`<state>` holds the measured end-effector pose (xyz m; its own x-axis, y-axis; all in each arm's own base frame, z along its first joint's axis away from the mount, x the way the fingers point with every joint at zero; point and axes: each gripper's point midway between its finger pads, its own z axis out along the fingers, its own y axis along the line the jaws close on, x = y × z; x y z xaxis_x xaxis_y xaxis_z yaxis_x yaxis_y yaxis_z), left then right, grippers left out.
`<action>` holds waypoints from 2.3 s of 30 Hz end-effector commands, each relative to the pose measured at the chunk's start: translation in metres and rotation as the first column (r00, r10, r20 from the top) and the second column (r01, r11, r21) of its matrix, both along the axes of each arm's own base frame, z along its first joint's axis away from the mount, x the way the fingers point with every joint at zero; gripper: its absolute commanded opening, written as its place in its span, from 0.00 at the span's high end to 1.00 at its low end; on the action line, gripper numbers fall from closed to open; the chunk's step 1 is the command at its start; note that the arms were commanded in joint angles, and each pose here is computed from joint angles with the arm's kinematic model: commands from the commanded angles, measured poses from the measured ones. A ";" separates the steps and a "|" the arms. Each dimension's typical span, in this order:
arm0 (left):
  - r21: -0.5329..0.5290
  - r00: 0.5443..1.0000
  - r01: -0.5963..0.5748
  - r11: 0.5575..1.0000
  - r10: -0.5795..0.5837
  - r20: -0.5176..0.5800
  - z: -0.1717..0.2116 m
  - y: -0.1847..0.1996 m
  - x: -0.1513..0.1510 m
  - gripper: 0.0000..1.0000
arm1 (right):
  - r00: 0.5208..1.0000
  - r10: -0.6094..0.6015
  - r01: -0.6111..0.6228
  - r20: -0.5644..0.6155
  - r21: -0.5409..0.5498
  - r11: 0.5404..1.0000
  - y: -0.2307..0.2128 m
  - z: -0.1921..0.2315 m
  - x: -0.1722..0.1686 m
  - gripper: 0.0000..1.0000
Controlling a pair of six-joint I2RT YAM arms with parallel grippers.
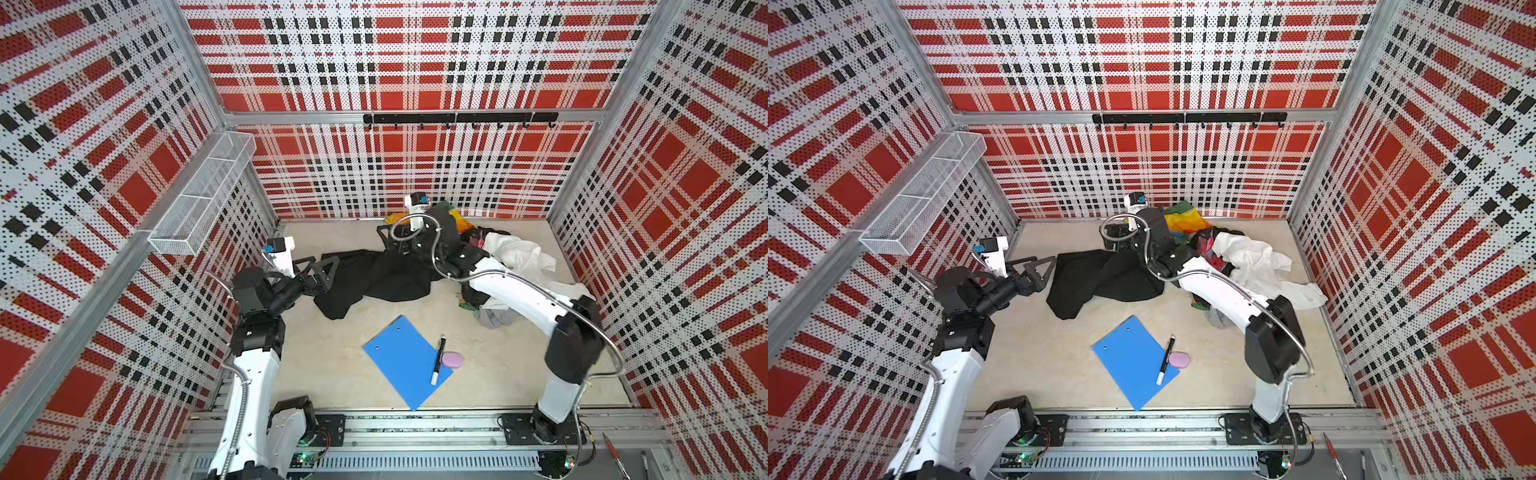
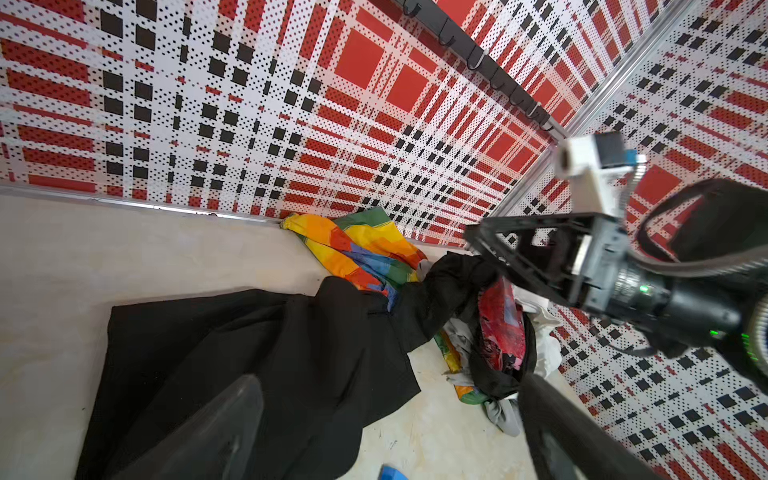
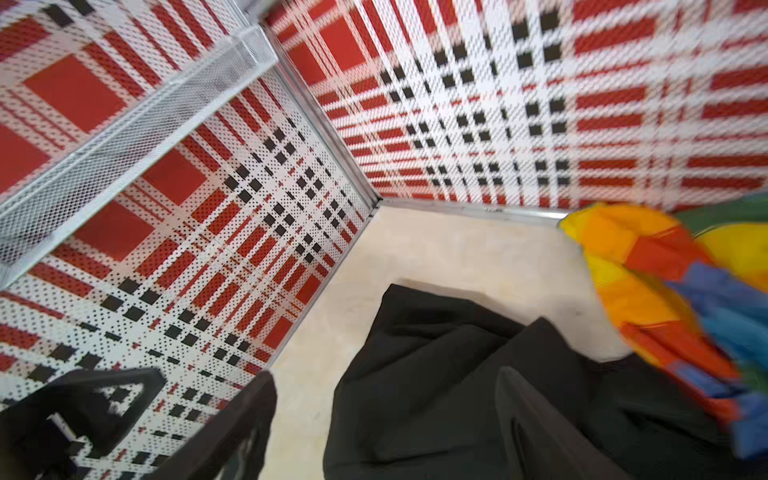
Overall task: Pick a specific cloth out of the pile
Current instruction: 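Lower the black cloth onto the table in front of the left gripper, then grasp the black cloth with the left gripper while the right gripper releases and withdraws, then lift the black cloth with the left gripper and drag it toward the near-side wall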
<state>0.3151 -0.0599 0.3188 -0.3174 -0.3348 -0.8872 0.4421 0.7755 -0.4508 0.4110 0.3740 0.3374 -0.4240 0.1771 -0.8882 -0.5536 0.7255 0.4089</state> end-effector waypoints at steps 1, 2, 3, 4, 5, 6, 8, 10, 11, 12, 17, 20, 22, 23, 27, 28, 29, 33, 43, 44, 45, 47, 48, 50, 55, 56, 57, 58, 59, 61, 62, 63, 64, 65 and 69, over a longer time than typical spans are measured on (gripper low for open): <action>0.016 1.000 0.012 1.000 -0.012 0.014 -0.001 -0.008 0.000 0.01 | 0.981 -0.056 0.064 0.186 -0.032 0.997 -0.031 0.035 -0.013 0.11; 0.030 1.000 0.011 0.999 -0.012 0.012 -0.003 -0.012 0.001 0.01 | 0.977 -0.055 0.068 0.207 -0.055 0.996 -0.040 0.036 -0.021 0.11; 0.035 1.000 0.011 0.999 -0.011 -0.001 -0.005 -0.016 0.002 0.01 | 0.973 -0.051 0.070 0.227 -0.072 0.995 -0.048 0.037 -0.029 0.10; 0.062 1.000 0.014 0.998 -0.014 -0.005 -0.008 -0.020 0.002 0.01 | 0.968 -0.040 0.065 0.247 -0.093 0.994 -0.056 0.036 -0.039 0.09; 0.085 1.000 0.022 0.996 -0.020 -0.016 -0.012 -0.027 0.003 0.01 | 0.963 -0.025 0.059 0.268 -0.119 0.991 -0.065 0.035 -0.049 0.08; 0.111 0.999 0.028 0.993 -0.025 -0.032 -0.017 -0.036 0.004 0.01 | 0.959 -0.015 0.058 0.282 -0.144 0.988 -0.072 0.031 -0.058 0.07; 0.187 0.998 0.032 0.982 -0.020 -0.068 -0.028 -0.057 0.006 0.01 | 0.955 -0.017 0.075 0.297 -0.185 0.980 -0.092 0.022 -0.072 0.05; 0.259 0.992 0.044 0.965 -0.012 -0.123 -0.044 -0.079 0.009 0.01 | 0.955 -0.032 0.096 0.295 -0.205 0.974 -0.112 0.013 -0.080 0.02; 0.297 0.989 0.060 0.953 -0.017 -0.146 -0.052 -0.091 0.011 0.01 | 0.955 -0.045 0.110 0.294 -0.208 0.972 -0.123 0.009 -0.083 0.01; 0.327 0.986 0.075 0.942 -0.022 -0.164 -0.059 -0.102 0.014 0.01 | 0.953 -0.058 0.123 0.297 -0.203 0.971 -0.132 0.007 -0.086 0.00; 0.470 0.960 0.180 0.864 -0.050 -0.276 -0.100 -0.162 0.031 0.00 | 0.931 -0.206 0.252 0.300 -0.121 0.960 -0.185 -0.006 -0.083 0.00; 0.564 0.939 0.241 0.790 -0.042 -0.343 -0.134 -0.193 0.042 0.12 | 0.919 -0.254 0.291 0.301 -0.085 0.953 -0.202 -0.014 -0.082 0.00; 0.596 0.924 0.266 0.758 -0.025 -0.382 -0.158 -0.205 0.051 0.19 | 0.922 -0.249 0.284 0.296 -0.083 0.955 -0.204 -0.018 -0.081 0.00; 0.603 0.916 0.278 0.748 -0.016 -0.402 -0.171 -0.209 0.056 0.19 | 0.924 -0.242 0.279 0.294 -0.087 0.956 -0.203 -0.021 -0.082 0.00; 0.619 0.897 0.302 0.725 0.005 -0.443 -0.204 -0.224 0.076 0.13 | 0.925 -0.239 0.274 0.296 -0.084 0.958 -0.203 -0.024 -0.082 0.00; 0.620 0.892 0.310 0.721 0.005 -0.453 -0.211 -0.229 0.080 0.12 | 0.926 -0.238 0.272 0.294 -0.080 0.959 -0.202 -0.026 -0.082 0.00; 0.622 0.886 0.318 0.715 0.010 -0.464 -0.218 -0.233 0.083 0.11 | 0.926 -0.235 0.267 0.296 -0.074 0.961 -0.202 -0.026 -0.083 0.00; 0.618 0.854 0.332 0.712 0.052 -0.518 -0.255 -0.242 0.095 0.01 | 0.928 -0.231 0.261 0.293 -0.068 0.963 -0.201 -0.029 -0.084 0.00; 0.621 0.833 0.325 0.713 0.095 -0.545 -0.297 -0.253 0.109 0.45 | 0.932 -0.244 0.269 0.268 -0.058 0.961 -0.205 -0.042 -0.085 0.01; 0.611 0.840 0.328 0.720 0.073 -0.537 -0.295 -0.256 0.108 0.56 | 0.934 -0.240 0.263 0.264 -0.057 0.963 -0.205 -0.044 -0.085 0.01; 0.608 0.848 0.319 0.727 0.067 -0.525 -0.290 -0.256 0.109 0.69 | 0.936 -0.236 0.258 0.259 -0.055 0.965 -0.204 -0.046 -0.084 0.01; 0.586 0.861 0.306 0.750 0.044 -0.506 -0.276 -0.258 0.110 0.84 | 0.941 -0.236 0.256 0.243 -0.057 0.965 -0.204 -0.053 -0.082 0.02; 0.579 0.871 0.293 0.761 0.037 -0.489 -0.266 -0.258 0.112 0.91 | 0.942 -0.238 0.258 0.236 -0.057 0.965 -0.204 -0.056 -0.081 0.02; 0.563 0.888 0.268 0.782 0.026 -0.459 -0.243 -0.256 0.116 0.99 | 0.944 -0.242 0.259 0.225 -0.053 0.964 -0.205 -0.062 -0.079 0.03; 0.522 0.930 0.211 0.826 -0.004 -0.369 -0.174 -0.247 0.126 1.00 | 0.947 -0.249 0.264 0.205 -0.051 0.963 -0.208 -0.071 -0.077 0.04; 0.513 0.935 0.204 0.834 -0.011 -0.354 -0.162 -0.245 0.128 1.00 | 0.946 -0.252 0.267 0.202 -0.050 0.962 -0.209 -0.072 -0.077 0.04; 0.501 0.943 0.199 0.842 -0.026 -0.332 -0.147 -0.243 0.128 1.00 | 0.946 -0.254 0.269 0.204 -0.049 0.962 -0.209 -0.072 -0.076 0.04; 0.493 0.950 0.192 0.848 -0.035 -0.310 -0.134 -0.241 0.129 1.00 | 0.945 -0.254 0.269 0.206 -0.047 0.962 -0.210 -0.072 -0.077 0.04; 0.484 0.958 0.178 0.857 -0.039 -0.285 -0.119 -0.237 0.130 1.00 | 0.945 -0.252 0.266 0.210 -0.041 0.963 -0.209 -0.071 -0.078 0.04; 0.462 0.969 0.147 0.875 -0.034 -0.244 -0.091 -0.224 0.133 1.00 | 0.946 -0.240 0.253 0.218 -0.031 0.967 -0.208 -0.069 -0.079 0.04; 0.449 0.974 0.129 0.884 -0.027 -0.225 -0.078 -0.217 0.134 1.00 | 0.948 -0.229 0.240 0.223 -0.024 0.971 -0.207 -0.068 -0.080 0.04; 0.434 0.979 0.103 0.895 -0.012 -0.206 -0.063 -0.206 0.136 1.00 | 0.949 -0.217 0.227 0.228 -0.020 0.974 -0.205 -0.067 -0.082 0.04; 0.425 0.982 0.075 0.902 0.007 -0.190 -0.051 -0.195 0.138 1.00 | 0.950 -0.210 0.220 0.230 -0.017 0.975 -0.204 -0.067 -0.082 0.03; 0.418 0.985 0.043 0.908 0.032 -0.170 -0.037 -0.182 0.139 1.00 | 0.952 -0.201 0.210 0.230 -0.016 0.978 -0.202 -0.067 -0.083 0.03; 0.401 0.976 -0.141 0.905 0.196 -0.099 0.011 -0.113 0.145 1.00 | 0.956 -0.188 0.197 0.223 -0.017 0.980 -0.200 -0.068 -0.083 0.03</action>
<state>0.4594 -0.2106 0.2771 -0.4964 0.0367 -0.8673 0.3205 0.9362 -0.1438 0.3291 0.1707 0.2528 -0.2307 0.1677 -0.9585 -0.4371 0.8622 0.2561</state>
